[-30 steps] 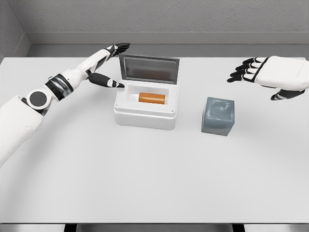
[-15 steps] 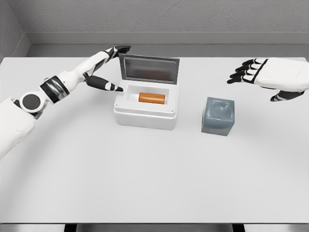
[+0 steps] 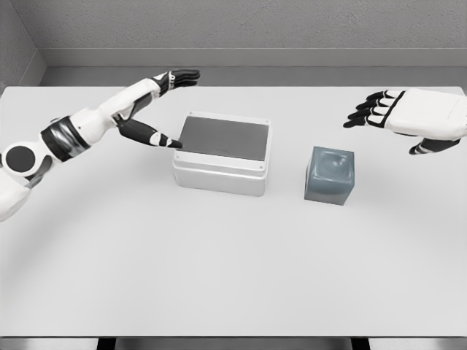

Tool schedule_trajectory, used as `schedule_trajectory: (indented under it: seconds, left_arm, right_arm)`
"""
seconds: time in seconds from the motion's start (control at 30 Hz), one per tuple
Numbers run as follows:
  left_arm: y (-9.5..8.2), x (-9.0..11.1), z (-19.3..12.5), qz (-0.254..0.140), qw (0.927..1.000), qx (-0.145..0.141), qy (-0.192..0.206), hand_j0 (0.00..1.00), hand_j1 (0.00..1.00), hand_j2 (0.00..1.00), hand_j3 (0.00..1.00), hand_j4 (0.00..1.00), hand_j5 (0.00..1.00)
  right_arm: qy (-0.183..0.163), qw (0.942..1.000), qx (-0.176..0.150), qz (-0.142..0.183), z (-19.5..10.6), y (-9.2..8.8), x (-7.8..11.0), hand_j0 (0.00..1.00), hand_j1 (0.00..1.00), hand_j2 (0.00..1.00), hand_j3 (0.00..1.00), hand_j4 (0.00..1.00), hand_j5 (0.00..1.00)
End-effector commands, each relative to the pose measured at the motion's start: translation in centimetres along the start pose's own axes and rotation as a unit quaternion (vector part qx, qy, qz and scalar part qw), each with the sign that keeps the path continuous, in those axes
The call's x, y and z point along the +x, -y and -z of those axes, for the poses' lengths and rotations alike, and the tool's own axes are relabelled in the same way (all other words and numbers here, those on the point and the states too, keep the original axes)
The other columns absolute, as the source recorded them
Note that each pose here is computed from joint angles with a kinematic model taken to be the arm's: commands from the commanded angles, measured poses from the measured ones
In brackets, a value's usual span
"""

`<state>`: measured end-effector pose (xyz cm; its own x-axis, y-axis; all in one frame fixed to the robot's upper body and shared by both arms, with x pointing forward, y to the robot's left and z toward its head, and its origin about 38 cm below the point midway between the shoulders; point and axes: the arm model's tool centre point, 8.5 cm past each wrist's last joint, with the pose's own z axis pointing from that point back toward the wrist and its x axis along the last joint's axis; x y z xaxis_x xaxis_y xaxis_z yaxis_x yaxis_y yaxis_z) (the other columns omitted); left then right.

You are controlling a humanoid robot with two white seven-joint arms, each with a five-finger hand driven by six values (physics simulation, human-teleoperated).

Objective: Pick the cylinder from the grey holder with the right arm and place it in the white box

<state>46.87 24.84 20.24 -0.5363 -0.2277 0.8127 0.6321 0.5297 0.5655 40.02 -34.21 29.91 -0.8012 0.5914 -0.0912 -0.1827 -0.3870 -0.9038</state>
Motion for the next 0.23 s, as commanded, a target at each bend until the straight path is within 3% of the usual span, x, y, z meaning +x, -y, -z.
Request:
schedule_trajectory:
  seconds: [0.0, 0.1, 0.2]
  left_arm:
    - [-0.6, 0.2, -1.2, 0.001, 1.0000, 0.004, -0.006, 1.00, 1.00, 1.00, 1.00, 1.00, 1.00]
    - [-1.5, -1.2, -5.3, 0.007, 0.9985, 0.015, -0.053, 1.00, 1.00, 1.00, 1.00, 1.00, 1.00]
    - [-1.6, -2.9, -7.4, 0.004, 0.9958, 0.025, -0.087, 1.00, 1.00, 1.00, 1.00, 1.00, 1.00]
  right_arm:
    - [-0.001, 1.0000, -0.002, 0.001, -0.1, 0.1, 0.0, 1.00, 1.00, 1.00, 1.00, 1.00, 1.00]
    - [0.000, 1.0000, -0.002, 0.002, 0.0, 0.1, 0.0, 1.00, 1.00, 1.00, 1.00, 1.00, 1.00]
    - [-0.001, 1.0000, -0.002, 0.001, -0.1, 0.1, 0.0, 1.00, 1.00, 1.00, 1.00, 1.00, 1.00]
